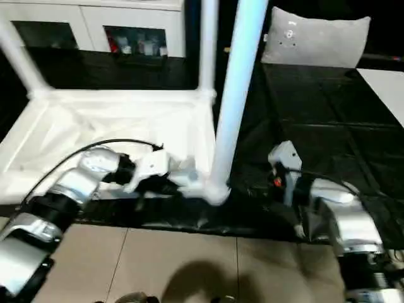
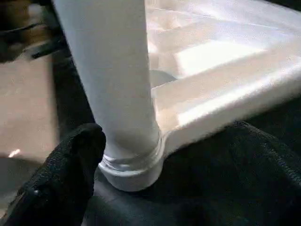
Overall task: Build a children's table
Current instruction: Rotate leg to tighten
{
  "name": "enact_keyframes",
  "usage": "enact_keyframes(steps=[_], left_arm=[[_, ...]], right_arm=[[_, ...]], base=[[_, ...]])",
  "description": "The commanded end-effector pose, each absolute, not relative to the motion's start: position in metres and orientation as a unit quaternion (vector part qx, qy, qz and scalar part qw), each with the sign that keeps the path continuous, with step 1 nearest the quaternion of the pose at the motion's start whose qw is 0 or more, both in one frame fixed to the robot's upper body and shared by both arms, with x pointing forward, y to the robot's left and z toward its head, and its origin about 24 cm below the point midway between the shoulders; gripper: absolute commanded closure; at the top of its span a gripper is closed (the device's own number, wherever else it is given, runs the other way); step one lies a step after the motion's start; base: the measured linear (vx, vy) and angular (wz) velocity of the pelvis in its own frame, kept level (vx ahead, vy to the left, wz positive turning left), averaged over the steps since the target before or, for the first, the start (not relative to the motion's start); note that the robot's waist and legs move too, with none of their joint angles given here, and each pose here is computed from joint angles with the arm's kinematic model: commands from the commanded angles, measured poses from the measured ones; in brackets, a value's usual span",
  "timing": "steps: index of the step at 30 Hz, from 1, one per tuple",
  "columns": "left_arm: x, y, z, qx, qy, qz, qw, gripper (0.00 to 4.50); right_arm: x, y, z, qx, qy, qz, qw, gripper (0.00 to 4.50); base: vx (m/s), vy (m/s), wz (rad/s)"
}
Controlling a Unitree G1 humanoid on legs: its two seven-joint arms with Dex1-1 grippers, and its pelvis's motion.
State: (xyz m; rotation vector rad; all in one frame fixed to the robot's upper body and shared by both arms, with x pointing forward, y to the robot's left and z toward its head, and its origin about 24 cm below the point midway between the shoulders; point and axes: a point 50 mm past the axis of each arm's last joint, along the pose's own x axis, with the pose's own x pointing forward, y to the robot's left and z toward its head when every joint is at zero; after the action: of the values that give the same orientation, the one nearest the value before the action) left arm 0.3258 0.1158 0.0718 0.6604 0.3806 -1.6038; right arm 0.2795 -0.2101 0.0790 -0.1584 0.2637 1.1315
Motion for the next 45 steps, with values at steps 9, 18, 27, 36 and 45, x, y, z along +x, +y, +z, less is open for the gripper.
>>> enact_keyframes(steps=[9,18,27,36,45], left_arm=[[0.319,0.105,0.084,0.326,0.157,-0.772,0.522,4.5],[0.321,0.099,0.088,0.333,0.147,-0.78,0.508,4.5],[0.323,0.104,0.087,0.336,0.151,-0.779,0.508,4.5],[0.332,0.095,0.085,0.255,0.152,-0.719,0.629,4.5],[0.343,0.064,0.083,0.177,0.175,-0.622,0.743,4.5]], right_arm=[[0.277,-0.188,0.084,-0.074,0.142,0.665,0.73,0.83],[0.278,-0.176,0.08,-0.081,0.156,0.702,0.69,1.56],[0.279,-0.175,0.079,-0.069,0.173,0.717,0.672,2.29],[0.283,-0.16,0.072,-0.02,0.169,0.619,0.766,2.5],[0.309,-0.119,0.06,0.017,0.164,0.431,0.887,2.53]], base=[[0.0,0.0,0.0],[0.0,0.0,0.0],[0.0,0.0,0.0],[0.0,0.0,0.0],[0.0,0.0,0.0]])
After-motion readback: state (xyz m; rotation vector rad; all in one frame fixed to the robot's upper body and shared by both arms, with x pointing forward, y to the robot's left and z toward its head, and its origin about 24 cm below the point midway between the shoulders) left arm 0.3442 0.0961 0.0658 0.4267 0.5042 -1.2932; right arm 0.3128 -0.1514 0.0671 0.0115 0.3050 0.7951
